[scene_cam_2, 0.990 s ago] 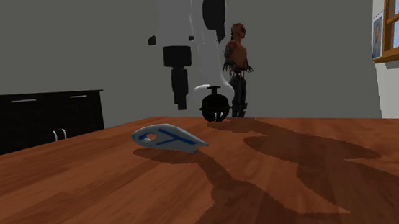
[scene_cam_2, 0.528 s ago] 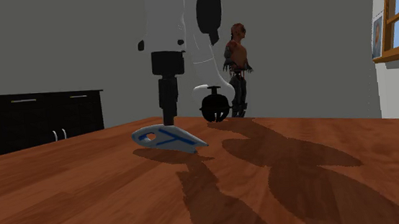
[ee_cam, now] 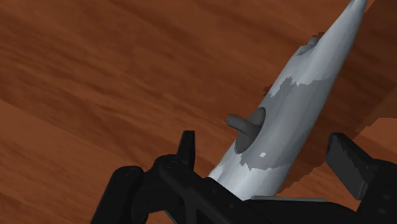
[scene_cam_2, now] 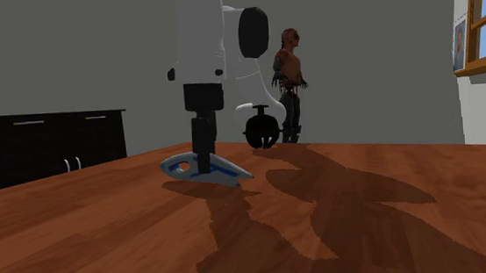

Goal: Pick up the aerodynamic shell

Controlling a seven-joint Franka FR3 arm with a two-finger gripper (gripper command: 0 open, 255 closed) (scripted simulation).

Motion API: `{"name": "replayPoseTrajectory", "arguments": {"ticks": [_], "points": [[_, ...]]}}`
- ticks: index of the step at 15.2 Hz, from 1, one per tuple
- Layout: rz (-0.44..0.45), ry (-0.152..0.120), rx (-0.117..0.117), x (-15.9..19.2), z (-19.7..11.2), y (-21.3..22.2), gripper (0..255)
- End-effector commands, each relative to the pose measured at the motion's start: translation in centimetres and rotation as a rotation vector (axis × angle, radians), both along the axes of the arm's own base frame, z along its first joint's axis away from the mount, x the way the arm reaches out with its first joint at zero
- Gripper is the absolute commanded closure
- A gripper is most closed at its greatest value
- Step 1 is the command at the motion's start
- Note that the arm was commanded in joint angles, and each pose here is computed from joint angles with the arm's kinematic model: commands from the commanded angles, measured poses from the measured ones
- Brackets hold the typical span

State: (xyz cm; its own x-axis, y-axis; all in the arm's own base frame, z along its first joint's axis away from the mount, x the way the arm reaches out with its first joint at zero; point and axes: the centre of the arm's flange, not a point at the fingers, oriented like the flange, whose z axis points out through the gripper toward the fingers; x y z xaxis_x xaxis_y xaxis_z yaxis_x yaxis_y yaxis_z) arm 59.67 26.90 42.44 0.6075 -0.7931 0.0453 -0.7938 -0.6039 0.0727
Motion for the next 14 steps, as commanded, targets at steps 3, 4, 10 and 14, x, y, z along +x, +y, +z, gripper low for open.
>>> {"name": "replayPoseTrajectory", "arguments": {"ticks": [3,4,10,14], "points": [[0.000,-0.001,0.000,0.0,-0.1,0.0,255],[0.000,-0.001,0.000,0.0,-0.1,0.0,255],[0.000,-0.001,0.000,0.0,-0.1,0.0,255],[0.000,-0.001,0.000,0.0,2.0,0.0,255]]}}
